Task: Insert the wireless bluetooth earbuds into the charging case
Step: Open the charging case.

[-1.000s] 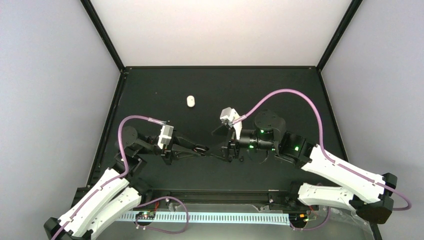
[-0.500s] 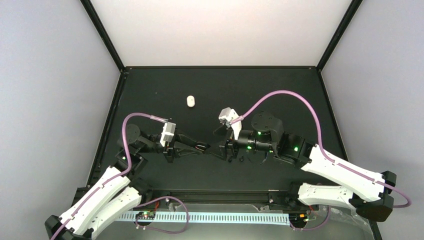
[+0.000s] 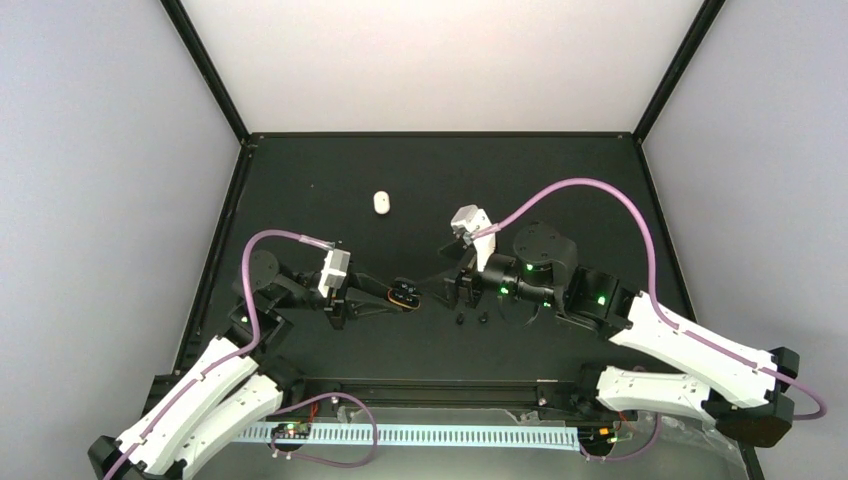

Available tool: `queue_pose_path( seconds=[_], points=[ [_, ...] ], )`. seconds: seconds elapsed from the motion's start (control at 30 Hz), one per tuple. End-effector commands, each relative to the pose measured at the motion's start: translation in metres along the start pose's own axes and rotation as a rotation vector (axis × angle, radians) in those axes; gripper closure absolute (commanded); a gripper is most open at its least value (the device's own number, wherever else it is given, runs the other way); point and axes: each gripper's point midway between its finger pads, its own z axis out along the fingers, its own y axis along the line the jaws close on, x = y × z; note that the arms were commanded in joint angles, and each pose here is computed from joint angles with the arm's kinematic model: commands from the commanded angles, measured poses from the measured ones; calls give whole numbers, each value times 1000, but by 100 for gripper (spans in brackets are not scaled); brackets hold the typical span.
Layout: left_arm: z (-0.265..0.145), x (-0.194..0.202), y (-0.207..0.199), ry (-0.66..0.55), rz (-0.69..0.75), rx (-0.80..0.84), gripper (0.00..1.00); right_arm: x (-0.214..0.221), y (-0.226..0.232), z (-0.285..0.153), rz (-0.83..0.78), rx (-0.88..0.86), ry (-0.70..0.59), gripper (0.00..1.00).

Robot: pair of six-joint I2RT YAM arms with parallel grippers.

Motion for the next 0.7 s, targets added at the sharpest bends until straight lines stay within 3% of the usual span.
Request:
queue_pose_path(
  seconds=[0.0,0.2,0.4,0.53,0.67],
  points=[
    [-1,-8,-10,-2,52,26,98,-17,7,-14,8,-32,-68,19],
    [-1,-7,-9,-2,51,24,98,-19,40,-15,5,-215,-48,21],
    [-1,-12,-12,-11,53,41,98,-15,42,-4,5,-227,-9,28],
    [-1,-8,-10,-1,47,28,98,-22,29,-9,13,-150,-59,28],
    [-5,-2,-11,14,38,-2,98,-18,-24,-31,63,123,-123,24]
  ],
)
